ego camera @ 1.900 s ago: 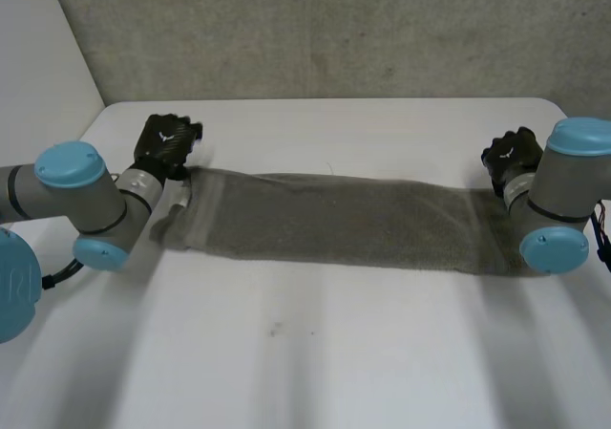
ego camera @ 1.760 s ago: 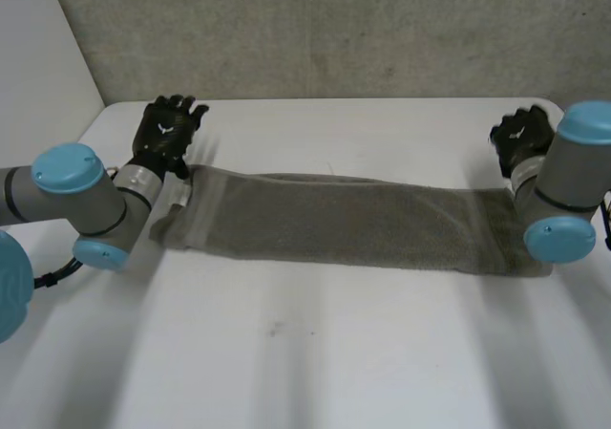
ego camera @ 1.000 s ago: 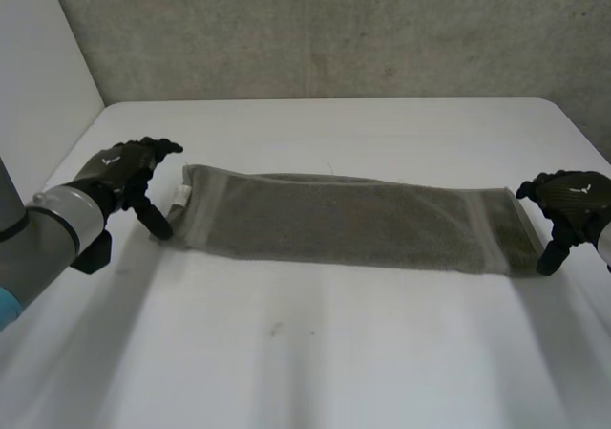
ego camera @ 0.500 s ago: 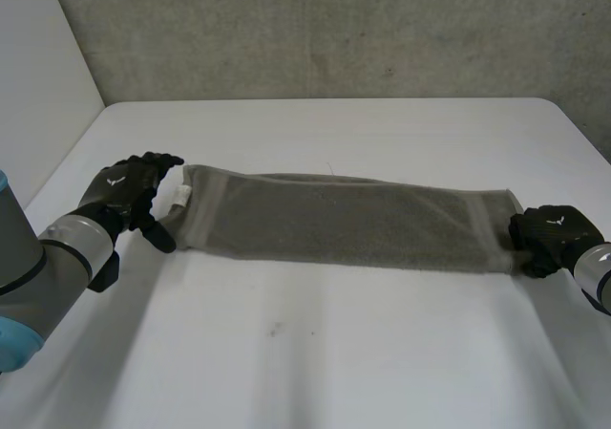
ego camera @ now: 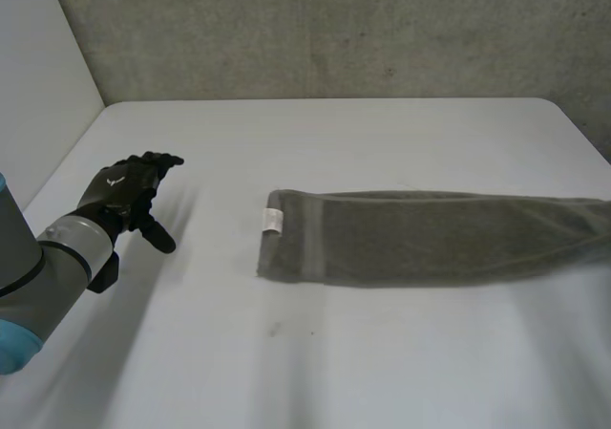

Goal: Fold the towel.

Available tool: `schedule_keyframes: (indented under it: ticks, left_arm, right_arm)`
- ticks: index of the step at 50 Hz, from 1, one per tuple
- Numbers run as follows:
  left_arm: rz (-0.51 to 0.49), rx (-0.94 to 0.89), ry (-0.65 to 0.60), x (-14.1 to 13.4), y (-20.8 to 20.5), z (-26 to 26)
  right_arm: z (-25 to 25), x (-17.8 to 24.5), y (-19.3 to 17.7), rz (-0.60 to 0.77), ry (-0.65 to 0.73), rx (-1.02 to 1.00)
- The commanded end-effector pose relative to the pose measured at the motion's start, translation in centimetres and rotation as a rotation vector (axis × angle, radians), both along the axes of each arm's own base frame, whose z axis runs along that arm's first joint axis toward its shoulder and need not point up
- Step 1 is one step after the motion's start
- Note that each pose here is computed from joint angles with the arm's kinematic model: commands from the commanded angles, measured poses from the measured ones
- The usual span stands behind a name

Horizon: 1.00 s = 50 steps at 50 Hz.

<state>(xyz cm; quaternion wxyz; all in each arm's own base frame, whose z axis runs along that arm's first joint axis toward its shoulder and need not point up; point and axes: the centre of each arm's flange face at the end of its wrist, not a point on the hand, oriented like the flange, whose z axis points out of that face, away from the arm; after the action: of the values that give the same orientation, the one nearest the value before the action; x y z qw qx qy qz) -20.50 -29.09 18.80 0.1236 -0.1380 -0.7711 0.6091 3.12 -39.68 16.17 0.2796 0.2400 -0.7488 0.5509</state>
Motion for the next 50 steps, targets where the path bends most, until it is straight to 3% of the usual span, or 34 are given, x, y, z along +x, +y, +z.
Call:
schedule_keyframes:
  ticks: [1,4,5,7,8,10,11,12,15,17,23,30,37,42,45,50]
  left_arm:
    - [0.001,-0.005,0.001,0.0,0.0,0.2]
    - [-0.001,-0.005,0.001,0.0,0.1,0.2]
    - [-0.001,-0.005,0.001,0.0,0.1,0.2]
    - [0.001,-0.005,0.001,0.0,0.0,0.2]
    - [0.001,-0.005,0.001,0.0,0.0,0.2]
    - [0.001,-0.003,0.0,0.0,0.1,0.1]
    - [0.001,-0.003,0.0,0.0,0.1,0.1]
    - [0.001,-0.003,0.0,0.0,0.1,0.1]
    - [-0.001,-0.003,0.0,0.0,0.1,0.1]
    - [-0.001,-0.003,0.0,0.0,0.1,0.1]
    - [-0.002,0.0,0.0,0.0,0.1,0.0]
    - [-0.008,0.004,-0.001,-0.2,0.2,-0.1]
    - [-0.016,0.009,-0.002,-0.4,0.4,-0.3]
    - [-0.025,0.006,-0.001,-0.7,0.6,-0.1]
    - [-0.036,-0.002,-0.001,-1.0,0.8,0.1]
    - [-0.071,-0.031,0.006,-2.1,1.0,0.8]
  right_arm:
    - [5.4,4.8,-0.2,0.114,-0.008,-0.161]
    - [7.7,12.6,0.9,0.309,-0.048,-0.24]
    - [7.7,12.6,0.9,0.31,-0.048,-0.24]
    - [8.3,17.9,2.5,0.452,-0.059,-0.268]
    - [8.3,17.9,2.5,0.453,-0.059,-0.268]
    - [7.6,24.4,5.2,0.637,-0.079,-0.263]
    - [7.6,24.5,5.2,0.638,-0.079,-0.263]
    - [6.9,27.8,7.1,0.738,-0.092,-0.253]
    - [6.2,30.4,8.7,0.818,-0.102,-0.242]
    - [4.1,34.7,12.0,0.969,-0.121,-0.205]
    - [-2.4,38.4,16.6,1.115,-0.106,-0.014]
    - [-5.2,39.1,18.3,1.149,-0.088,0.081]
    - [-0.3,38.6,17.5,1.103,-0.129,-0.022]
    - [5.5,35.2,16.2,0.948,-0.271,-0.076]
    - [6.2,33.6,15.5,0.898,-0.315,-0.065]
    - [6.0,27.2,13.2,0.692,-0.452,0.027]
